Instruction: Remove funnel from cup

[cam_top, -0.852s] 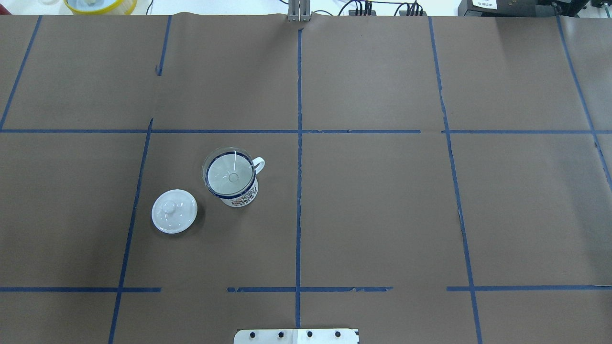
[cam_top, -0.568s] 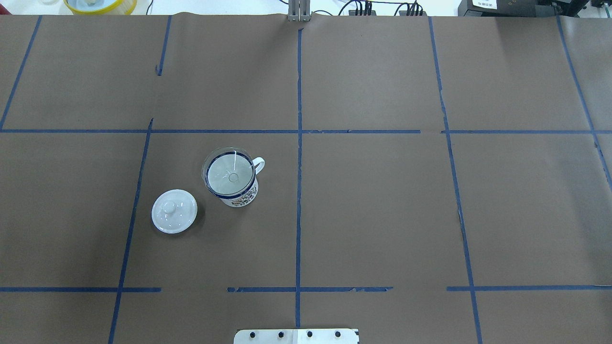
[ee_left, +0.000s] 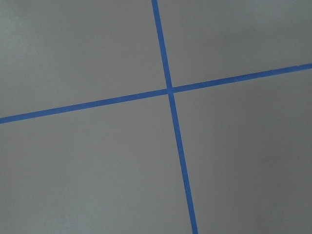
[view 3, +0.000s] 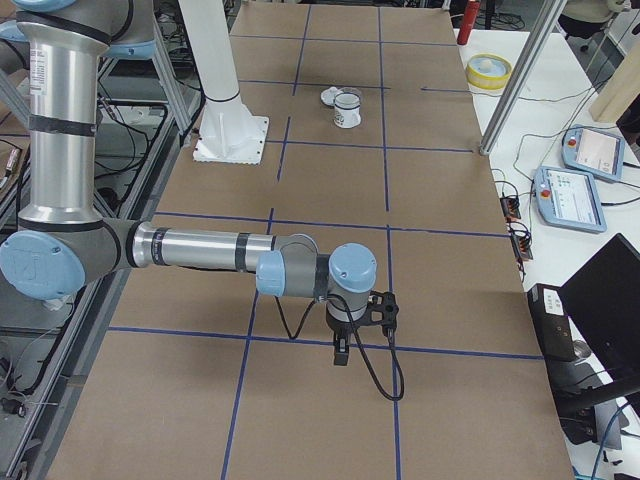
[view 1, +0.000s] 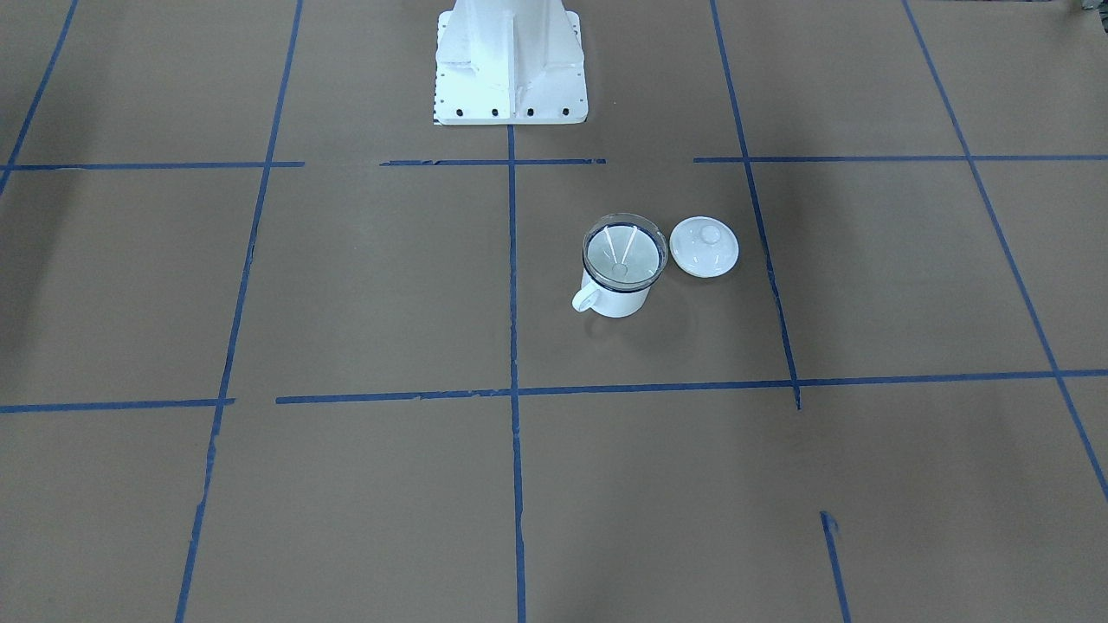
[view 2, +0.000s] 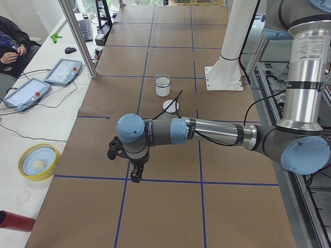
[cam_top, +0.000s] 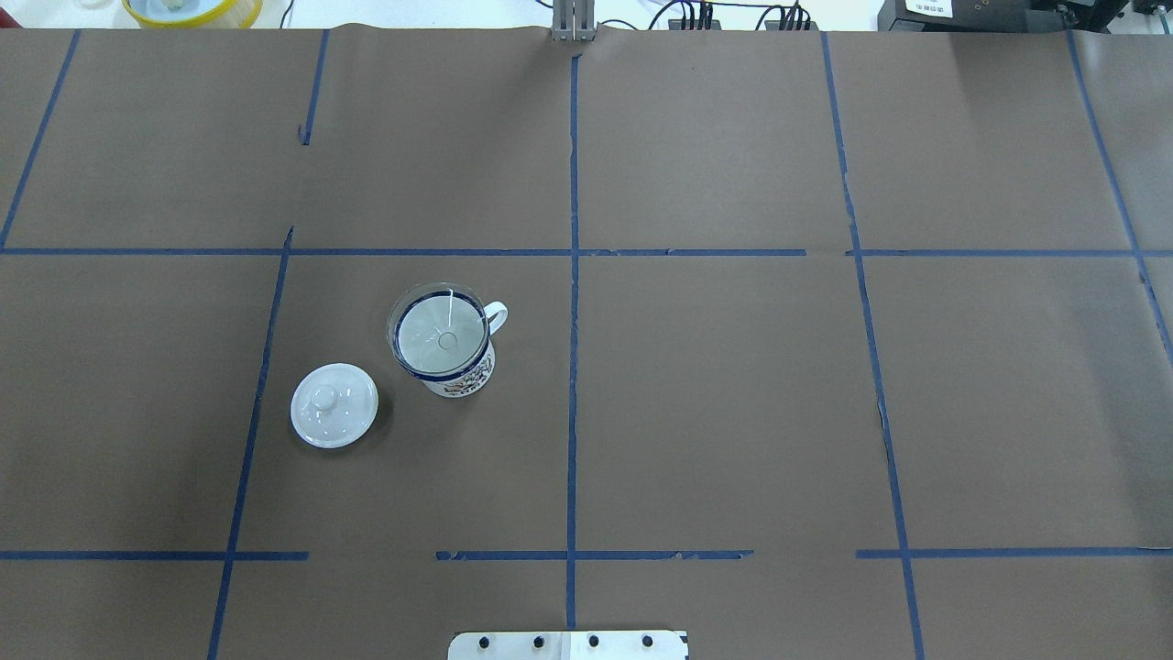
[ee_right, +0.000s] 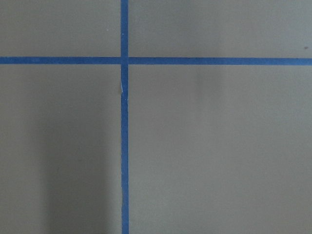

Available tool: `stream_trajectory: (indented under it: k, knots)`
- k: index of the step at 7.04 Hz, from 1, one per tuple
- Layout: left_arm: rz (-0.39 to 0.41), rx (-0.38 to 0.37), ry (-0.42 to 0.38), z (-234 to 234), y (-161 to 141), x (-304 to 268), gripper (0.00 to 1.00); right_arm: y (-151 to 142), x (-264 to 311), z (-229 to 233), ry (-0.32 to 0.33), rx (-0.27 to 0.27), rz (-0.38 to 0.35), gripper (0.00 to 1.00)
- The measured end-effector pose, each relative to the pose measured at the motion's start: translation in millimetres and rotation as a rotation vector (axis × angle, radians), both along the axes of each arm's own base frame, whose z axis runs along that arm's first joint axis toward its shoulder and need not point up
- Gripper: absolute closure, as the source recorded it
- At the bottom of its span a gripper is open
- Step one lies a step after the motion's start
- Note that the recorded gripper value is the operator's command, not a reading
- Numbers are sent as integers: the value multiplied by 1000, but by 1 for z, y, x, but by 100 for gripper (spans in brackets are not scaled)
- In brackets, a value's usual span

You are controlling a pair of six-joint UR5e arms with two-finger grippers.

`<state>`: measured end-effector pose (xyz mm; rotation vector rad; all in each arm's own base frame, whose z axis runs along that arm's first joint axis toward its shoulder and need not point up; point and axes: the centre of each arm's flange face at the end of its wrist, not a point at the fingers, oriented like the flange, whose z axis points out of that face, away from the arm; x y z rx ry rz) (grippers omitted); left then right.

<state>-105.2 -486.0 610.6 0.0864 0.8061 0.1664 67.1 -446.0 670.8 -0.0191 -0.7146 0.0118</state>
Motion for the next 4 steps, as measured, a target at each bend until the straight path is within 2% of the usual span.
stream_trajectory:
  k: [2, 4]
  knots:
    - [7, 38, -10, -7, -5, 0, 0, 0, 0, 0, 0, 0, 0, 0]
    - [5, 197, -110, -22, -18, -7, 0, 0, 0, 0, 0, 0, 0, 0]
